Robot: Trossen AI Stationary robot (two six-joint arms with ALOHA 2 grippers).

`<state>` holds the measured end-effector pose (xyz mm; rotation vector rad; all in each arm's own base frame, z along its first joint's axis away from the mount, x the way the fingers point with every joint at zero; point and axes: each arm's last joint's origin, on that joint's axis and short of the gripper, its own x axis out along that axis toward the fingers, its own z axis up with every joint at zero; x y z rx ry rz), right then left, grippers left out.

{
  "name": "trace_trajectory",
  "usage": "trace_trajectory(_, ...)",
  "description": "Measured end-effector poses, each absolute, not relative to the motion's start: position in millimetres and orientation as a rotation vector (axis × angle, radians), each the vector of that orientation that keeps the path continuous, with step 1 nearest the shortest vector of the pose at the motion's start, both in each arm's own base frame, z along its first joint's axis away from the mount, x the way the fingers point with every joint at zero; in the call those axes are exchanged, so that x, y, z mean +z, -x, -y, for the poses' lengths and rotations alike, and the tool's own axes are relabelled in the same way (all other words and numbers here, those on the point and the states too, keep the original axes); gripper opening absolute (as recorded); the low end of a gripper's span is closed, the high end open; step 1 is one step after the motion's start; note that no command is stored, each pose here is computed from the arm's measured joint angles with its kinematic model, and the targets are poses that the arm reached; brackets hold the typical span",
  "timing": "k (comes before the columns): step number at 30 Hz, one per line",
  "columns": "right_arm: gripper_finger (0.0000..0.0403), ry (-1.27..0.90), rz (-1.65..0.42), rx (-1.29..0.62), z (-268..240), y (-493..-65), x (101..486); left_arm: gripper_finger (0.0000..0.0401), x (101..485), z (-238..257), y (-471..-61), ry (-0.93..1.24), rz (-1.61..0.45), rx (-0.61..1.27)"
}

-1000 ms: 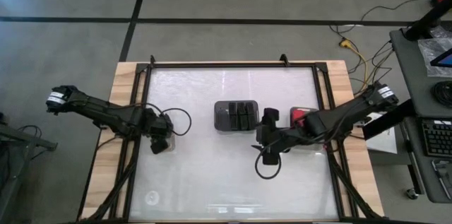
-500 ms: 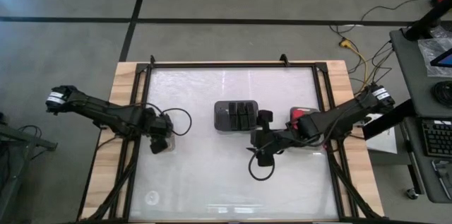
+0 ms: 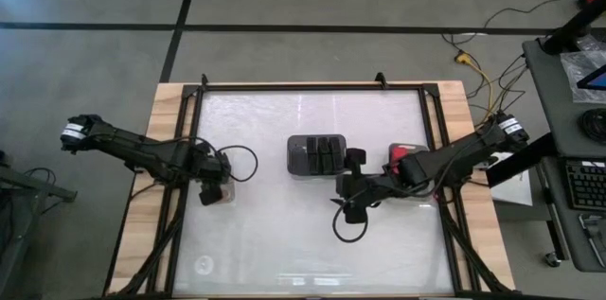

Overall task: Sort spices by type
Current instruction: Put the brown spice bottle into the transparent bin

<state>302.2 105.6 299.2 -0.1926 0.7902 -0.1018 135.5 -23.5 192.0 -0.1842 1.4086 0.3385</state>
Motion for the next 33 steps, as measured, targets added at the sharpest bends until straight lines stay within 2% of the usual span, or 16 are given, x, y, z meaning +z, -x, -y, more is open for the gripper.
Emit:
trace_trajectory(17, 0.0359, 0.186, -0.797, -0.106, -105.4, -301.8, 296.9, 0.0181, 189.4, 24.7, -135.2, 0.273, -1.402, 0.385)
trace_trajectory(33, 0.0359, 0.187, -0.796, -0.106, -105.3, -301.9, 296.9, 0.0181, 179.4, 23.7, -132.5, 0.254, -1.396, 0.402)
